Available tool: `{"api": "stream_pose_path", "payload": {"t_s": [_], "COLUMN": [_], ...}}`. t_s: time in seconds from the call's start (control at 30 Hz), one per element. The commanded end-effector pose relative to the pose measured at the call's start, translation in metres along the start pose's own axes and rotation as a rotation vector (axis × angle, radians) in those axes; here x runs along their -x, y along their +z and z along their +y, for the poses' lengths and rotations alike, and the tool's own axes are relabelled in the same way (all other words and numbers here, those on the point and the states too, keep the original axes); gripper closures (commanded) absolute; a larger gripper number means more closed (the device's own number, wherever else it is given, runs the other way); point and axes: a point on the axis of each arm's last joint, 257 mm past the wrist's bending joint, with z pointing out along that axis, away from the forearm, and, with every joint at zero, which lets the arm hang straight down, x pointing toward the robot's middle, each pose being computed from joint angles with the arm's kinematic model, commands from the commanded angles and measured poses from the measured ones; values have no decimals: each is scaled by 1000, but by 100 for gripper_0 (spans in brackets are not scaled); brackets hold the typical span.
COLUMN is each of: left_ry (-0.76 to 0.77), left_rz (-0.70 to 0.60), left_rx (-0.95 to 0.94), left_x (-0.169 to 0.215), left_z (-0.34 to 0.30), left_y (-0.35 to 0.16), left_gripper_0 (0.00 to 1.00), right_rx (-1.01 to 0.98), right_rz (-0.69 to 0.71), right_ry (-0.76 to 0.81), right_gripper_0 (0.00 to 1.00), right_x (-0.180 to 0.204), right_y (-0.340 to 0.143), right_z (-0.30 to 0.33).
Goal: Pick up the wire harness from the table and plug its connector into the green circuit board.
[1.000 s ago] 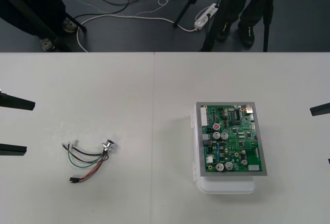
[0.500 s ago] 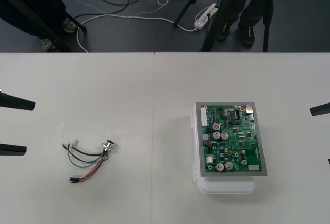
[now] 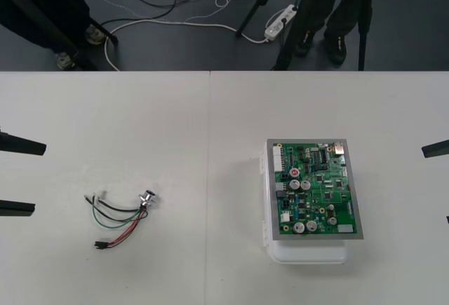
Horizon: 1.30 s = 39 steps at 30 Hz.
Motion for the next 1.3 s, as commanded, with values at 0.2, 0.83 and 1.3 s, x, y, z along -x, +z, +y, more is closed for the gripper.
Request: {"api": "stream_pose_path", "payload": {"t_s": [0.2,0.83,1.3], "left_ry": [60,628,1117], "left_rz": [53,251,331], "left_rx": [-24,-74,-180], "left_x": [-25,-40,-35], "left_z": [8,41,65], "left_y": [-8,1,27], "left_gripper_0": [0,0,0], "right_rx": [-23,30,-9], "right_rz": [-15,-104,-216], "right_ry": [-1,36,22], "right_gripper_0": [0,0,0], "right_x": [15,25,40], "right_y": [-7,12,17], "right_z": [-8,5,-4]}}
